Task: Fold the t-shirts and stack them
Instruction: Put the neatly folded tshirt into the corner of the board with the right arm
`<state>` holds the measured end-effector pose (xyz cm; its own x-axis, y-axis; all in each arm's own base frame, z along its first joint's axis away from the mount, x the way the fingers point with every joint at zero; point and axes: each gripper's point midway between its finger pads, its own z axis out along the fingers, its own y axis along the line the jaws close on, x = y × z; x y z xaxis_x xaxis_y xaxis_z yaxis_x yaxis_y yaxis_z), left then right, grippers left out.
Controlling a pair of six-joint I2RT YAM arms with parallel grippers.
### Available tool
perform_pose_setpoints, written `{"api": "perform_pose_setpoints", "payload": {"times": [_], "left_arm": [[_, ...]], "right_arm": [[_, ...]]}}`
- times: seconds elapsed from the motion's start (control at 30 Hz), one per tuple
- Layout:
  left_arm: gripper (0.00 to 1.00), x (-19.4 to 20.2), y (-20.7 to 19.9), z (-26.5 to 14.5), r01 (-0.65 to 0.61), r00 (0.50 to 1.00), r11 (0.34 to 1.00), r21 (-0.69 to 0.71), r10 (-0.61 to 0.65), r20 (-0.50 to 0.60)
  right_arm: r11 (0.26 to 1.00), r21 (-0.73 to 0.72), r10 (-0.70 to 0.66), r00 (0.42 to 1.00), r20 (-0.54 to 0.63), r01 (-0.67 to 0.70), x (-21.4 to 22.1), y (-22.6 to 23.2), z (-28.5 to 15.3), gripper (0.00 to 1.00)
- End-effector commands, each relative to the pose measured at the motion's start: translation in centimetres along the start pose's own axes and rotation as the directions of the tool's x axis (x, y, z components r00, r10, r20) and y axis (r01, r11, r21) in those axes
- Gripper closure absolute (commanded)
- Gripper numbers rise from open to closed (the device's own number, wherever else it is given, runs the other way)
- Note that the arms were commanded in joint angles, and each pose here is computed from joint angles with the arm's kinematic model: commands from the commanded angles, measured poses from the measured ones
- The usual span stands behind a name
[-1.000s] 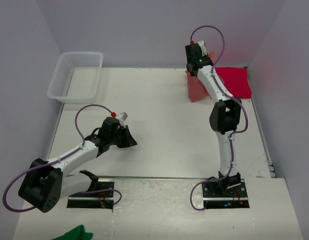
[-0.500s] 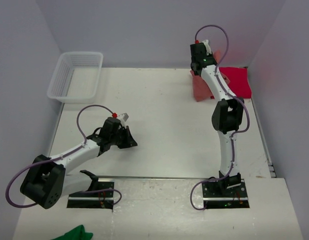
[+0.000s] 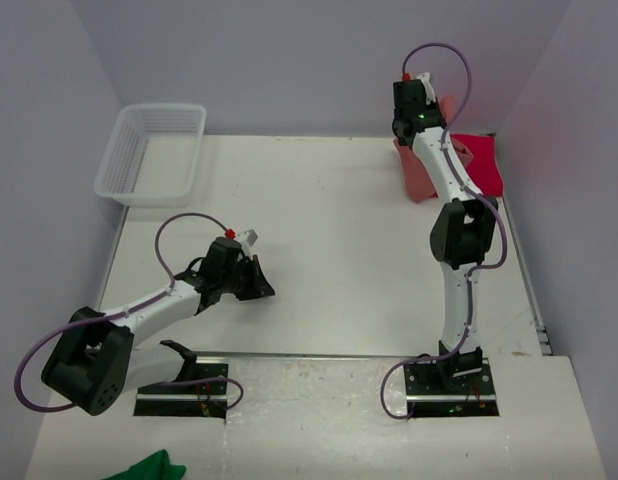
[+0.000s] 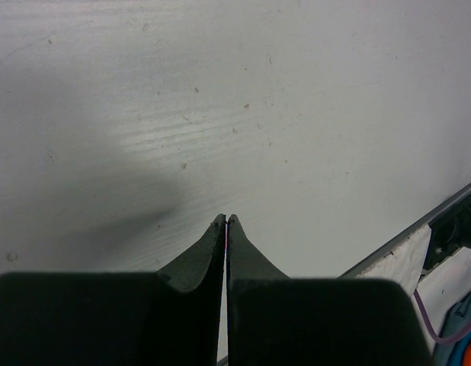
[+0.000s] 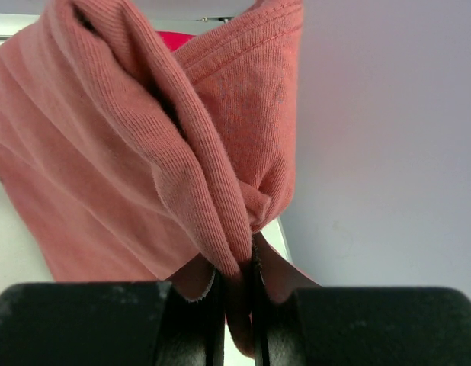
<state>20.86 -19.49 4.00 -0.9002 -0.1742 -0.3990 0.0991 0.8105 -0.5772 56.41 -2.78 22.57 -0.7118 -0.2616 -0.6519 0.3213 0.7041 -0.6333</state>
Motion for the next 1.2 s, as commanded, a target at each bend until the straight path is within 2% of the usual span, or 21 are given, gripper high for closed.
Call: {"api": "perform_pose_setpoints", "payload": {"times": [0.0, 0.63, 1.0, 1.17], "left_arm": [[0.98, -0.2, -0.7, 0.2, -0.037, 0.999, 0.998, 0.041, 0.037, 0.011], [0.98, 0.4, -0.6, 0.7, -0.031, 0.999, 0.998, 0.051, 0.032, -0.013], [0.98, 0.4, -0.7, 0.8, -0.035, 0.999, 0.998, 0.053, 0.036, -0.017], [0.98, 0.9, -0.5, 0.9, -0.026, 0.999, 0.998, 0.053, 0.028, -0.037]], "right_arm": [[0.987, 0.083, 0.129, 0.987, 0.101, -0.137, -3.8, -6.0, -2.4, 1.00], [0.980, 0.070, 0.171, 0.972, 0.162, -0.185, -6.1, -7.2, -2.9, 1.00], [0.984, 0.042, 0.166, 0.979, 0.119, -0.173, -4.4, -5.5, -1.4, 1.00], [0.981, 0.006, 0.190, 0.969, 0.155, -0.193, -5.5, -5.0, -3.2, 1.00]]}}
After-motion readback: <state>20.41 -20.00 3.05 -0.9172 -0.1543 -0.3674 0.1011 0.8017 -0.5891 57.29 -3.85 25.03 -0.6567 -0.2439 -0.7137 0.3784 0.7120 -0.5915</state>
